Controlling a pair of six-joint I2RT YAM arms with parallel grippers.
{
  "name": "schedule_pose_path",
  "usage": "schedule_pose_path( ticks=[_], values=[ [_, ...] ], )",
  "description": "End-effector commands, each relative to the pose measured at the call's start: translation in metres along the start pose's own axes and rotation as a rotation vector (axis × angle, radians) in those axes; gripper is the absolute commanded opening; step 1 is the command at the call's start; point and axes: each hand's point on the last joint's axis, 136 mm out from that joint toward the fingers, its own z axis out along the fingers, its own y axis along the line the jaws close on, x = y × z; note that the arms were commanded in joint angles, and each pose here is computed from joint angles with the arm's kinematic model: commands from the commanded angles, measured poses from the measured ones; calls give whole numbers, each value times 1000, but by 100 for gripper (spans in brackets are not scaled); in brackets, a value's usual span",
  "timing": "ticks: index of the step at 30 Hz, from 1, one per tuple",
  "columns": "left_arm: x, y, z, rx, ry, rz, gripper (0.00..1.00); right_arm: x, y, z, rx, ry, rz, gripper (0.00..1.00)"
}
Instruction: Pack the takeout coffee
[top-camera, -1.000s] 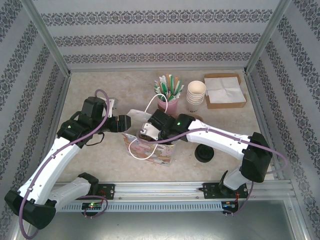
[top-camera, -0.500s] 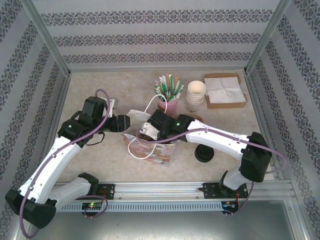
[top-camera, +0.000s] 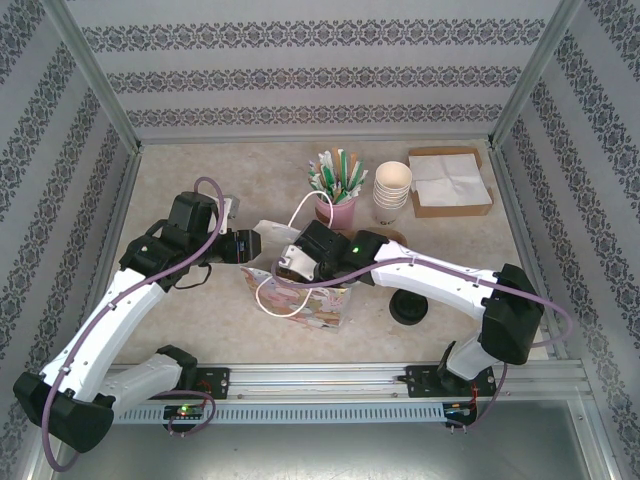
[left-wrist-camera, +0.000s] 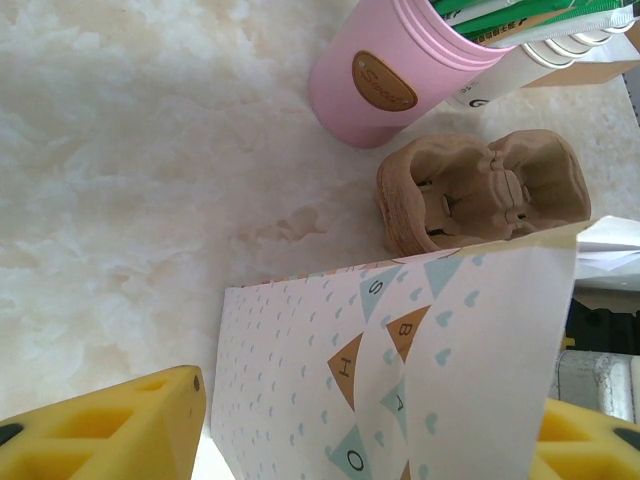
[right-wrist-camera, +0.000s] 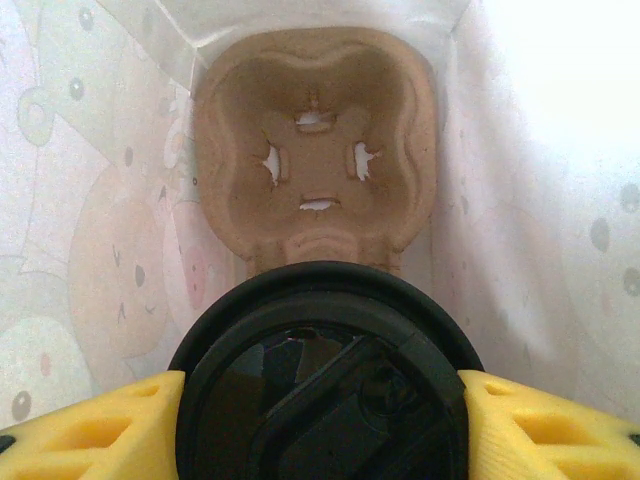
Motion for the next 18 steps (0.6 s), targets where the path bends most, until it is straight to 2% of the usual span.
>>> schedule_pose_path(
  ticks=[1,13,18],
  values=[
    [6,1,0,-16,22,0,60,72,3,35,1,297,23,56],
    [5,2,0,-24,25,-2,60,44,4,16,-6,168,22,58],
    [6,3,0,-25,27,-3,60,40,4,11,0,154,21,60]
  ],
)
